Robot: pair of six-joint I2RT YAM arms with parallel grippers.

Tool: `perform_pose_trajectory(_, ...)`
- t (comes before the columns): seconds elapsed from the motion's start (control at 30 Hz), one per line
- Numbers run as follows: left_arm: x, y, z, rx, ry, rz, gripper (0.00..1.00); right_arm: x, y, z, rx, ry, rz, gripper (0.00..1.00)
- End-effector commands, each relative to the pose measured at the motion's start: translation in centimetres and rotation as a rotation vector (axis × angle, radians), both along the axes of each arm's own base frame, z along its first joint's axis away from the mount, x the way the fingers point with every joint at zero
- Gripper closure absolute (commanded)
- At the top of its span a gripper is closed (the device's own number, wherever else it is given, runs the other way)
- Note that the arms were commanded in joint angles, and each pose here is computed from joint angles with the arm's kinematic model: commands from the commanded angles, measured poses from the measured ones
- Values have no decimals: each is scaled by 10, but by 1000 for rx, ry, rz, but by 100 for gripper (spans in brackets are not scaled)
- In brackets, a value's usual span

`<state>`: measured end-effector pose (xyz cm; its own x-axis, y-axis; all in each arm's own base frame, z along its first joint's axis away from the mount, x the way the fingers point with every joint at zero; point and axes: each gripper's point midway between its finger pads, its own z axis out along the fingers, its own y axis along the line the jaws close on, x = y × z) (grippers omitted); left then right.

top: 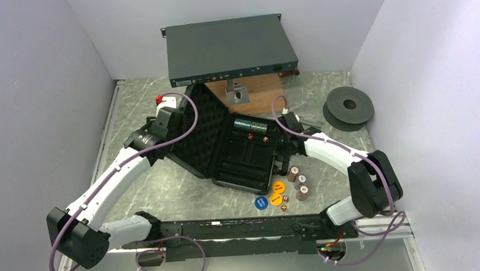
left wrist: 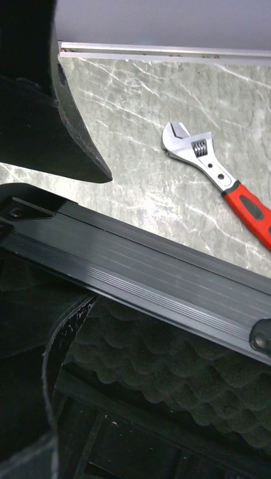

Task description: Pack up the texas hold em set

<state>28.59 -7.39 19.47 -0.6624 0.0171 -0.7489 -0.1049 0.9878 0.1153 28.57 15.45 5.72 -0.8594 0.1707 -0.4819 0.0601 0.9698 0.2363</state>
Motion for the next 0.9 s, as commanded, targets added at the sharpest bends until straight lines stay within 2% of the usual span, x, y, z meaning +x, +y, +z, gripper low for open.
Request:
perform_pose_trajectory(0.0, -2, 19, 8, 14, -37, 86, 32, -7, 45, -8, 80, 43, 126, 96)
perform_pose_trajectory(0.23, -15, 29, 21, 30, -39, 90, 27, -12, 61, -28, 85, 91, 144, 96)
perform_pose_trajectory(0.37, -24, 35, 37, 48, -67, 50, 21, -12, 82, -32, 118, 96, 194, 95)
perform_pose_trajectory(0.47, -30, 37, 41, 57, -91, 6, 16, -10, 86, -34, 89, 97, 211, 92)
perform_pose_trajectory(0.7, -36, 40, 30, 35, -149, 0, 8, -9, 71, -14, 34, 47, 213, 62)
perform_pose_trajectory(0.87, -38, 39, 39, 3, -196, -18, 0, -8, 65, 10, 21, -4, 215, 39)
